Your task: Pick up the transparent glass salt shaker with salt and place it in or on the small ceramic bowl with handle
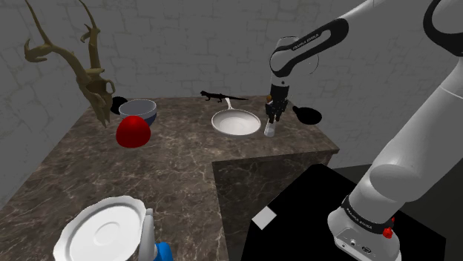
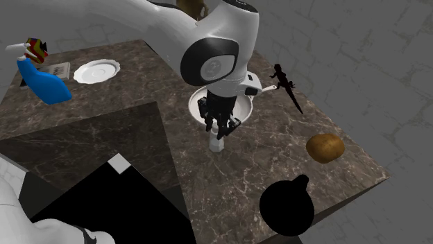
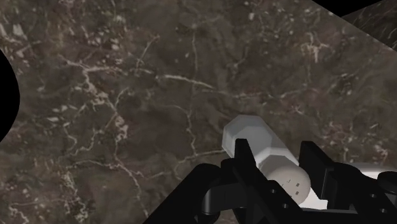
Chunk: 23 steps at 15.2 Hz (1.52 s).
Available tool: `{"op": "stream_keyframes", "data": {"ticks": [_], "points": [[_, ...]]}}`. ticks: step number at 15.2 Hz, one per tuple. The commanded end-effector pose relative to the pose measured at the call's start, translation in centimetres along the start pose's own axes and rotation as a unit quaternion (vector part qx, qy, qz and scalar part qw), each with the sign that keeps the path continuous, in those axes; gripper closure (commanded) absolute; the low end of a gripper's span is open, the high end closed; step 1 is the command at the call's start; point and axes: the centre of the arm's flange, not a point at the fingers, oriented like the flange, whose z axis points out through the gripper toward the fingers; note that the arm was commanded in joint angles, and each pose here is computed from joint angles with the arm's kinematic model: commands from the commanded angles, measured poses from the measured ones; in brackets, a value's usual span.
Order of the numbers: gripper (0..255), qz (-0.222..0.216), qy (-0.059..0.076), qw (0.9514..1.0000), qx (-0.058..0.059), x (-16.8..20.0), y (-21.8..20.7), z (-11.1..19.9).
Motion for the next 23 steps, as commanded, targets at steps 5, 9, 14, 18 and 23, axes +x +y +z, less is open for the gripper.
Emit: {"op": "stream_keyframes", "data": {"ticks": [5, 9, 14, 18, 23], "points": [[255, 0.000, -0.001, 1.0000, 0.000, -0.1, -0.1, -1.0], [255, 0.000, -0.001, 1.0000, 0.000, -0.4, -0.3, -3.1], [255, 0.000, -0.001, 1.0000, 0.000, -0.7, -0.5, -5.7], [255, 0.000, -0.001, 1.0000, 0.000, -1.0, -0.6, -7.8], [255, 0.000, -0.001, 1.0000, 0.000, -1.3, -0.8, -10.4]]}}
